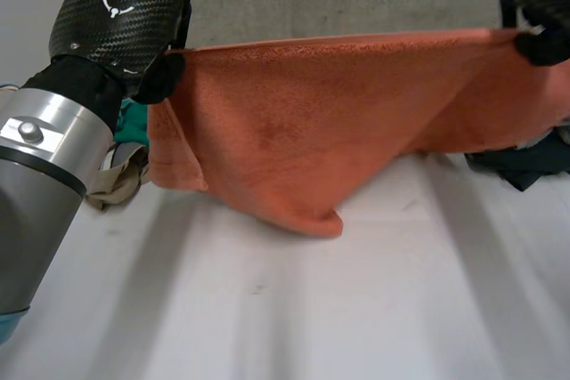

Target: Fold the laundry.

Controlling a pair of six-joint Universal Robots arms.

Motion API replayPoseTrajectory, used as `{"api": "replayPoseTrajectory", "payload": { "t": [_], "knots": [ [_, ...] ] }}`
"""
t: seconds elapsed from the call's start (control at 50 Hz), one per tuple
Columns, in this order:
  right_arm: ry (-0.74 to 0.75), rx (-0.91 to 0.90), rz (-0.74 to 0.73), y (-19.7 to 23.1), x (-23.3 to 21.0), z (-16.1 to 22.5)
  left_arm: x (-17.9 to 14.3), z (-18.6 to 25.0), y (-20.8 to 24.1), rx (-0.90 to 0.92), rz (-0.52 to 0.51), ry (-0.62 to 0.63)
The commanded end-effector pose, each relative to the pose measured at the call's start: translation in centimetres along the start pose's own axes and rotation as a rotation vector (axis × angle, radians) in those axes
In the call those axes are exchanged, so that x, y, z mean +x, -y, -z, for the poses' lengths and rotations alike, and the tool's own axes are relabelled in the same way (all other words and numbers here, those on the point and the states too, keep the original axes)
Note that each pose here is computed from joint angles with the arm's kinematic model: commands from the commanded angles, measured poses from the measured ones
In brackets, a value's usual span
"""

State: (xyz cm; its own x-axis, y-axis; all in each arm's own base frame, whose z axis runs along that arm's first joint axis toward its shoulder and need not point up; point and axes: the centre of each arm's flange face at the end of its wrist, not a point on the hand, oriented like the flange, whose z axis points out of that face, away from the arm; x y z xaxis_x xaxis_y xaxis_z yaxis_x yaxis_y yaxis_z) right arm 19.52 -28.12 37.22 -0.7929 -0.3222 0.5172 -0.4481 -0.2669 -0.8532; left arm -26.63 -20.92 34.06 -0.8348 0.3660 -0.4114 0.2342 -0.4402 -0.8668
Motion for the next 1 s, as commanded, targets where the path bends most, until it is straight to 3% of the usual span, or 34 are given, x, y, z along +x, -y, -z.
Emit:
{"api": "replayPoseTrajectory", "payload": {
  "t": [0.02,0.2,0.3,0.36,0.46,0.54,0.6,0.66,0.8,1.0],
  "knots": [
    [0.088,-0.138,-0.027,-3.5,-1.9,-1.1,1.6,-0.3,-3.1,-0.097,0.005,-0.058],
    [0.25,-0.389,-0.108,-13.6,-7.1,-4.4,6.3,-1.8,-13.3,-0.35,0.02,-0.19],
    [0.205,-0.314,-0.094,-15.6,-7.6,-7.4,6.3,-5.3,-15.7,-0.34,0.01,-0.165],
    [0.12,-0.198,-0.084,-14.2,-6.5,-9.3,3.6,-9.1,-14.2,-0.231,-0.013,-0.077],
    [-0.165,0.204,-0.113,-5.8,-2.1,-12.6,-1.1,-14.5,-7.3,0.09,-0.049,0.085],
    [-0.343,0.502,-0.11,0.3,1.7,-12.1,-4.7,-16.6,-1.1,0.41,-0.09,0.244],
    [-0.369,0.579,-0.094,2.4,2.6,-11.5,-6.0,-15.7,2.7,0.511,-0.101,0.28],
    [-0.354,0.578,-0.089,3.2,2.8,-10.6,-6.3,-14.7,3.4,0.492,-0.094,0.259],
    [-0.192,0.414,-0.11,0.7,0.0,-8.9,-3.4,-9.8,0.4,0.251,-0.015,0.074],
    [0.09,0.011,-0.197,-8.0,-7.0,-3.2,1.5,0.1,-7.8,-0.128,0.033,-0.09]
  ]
}}
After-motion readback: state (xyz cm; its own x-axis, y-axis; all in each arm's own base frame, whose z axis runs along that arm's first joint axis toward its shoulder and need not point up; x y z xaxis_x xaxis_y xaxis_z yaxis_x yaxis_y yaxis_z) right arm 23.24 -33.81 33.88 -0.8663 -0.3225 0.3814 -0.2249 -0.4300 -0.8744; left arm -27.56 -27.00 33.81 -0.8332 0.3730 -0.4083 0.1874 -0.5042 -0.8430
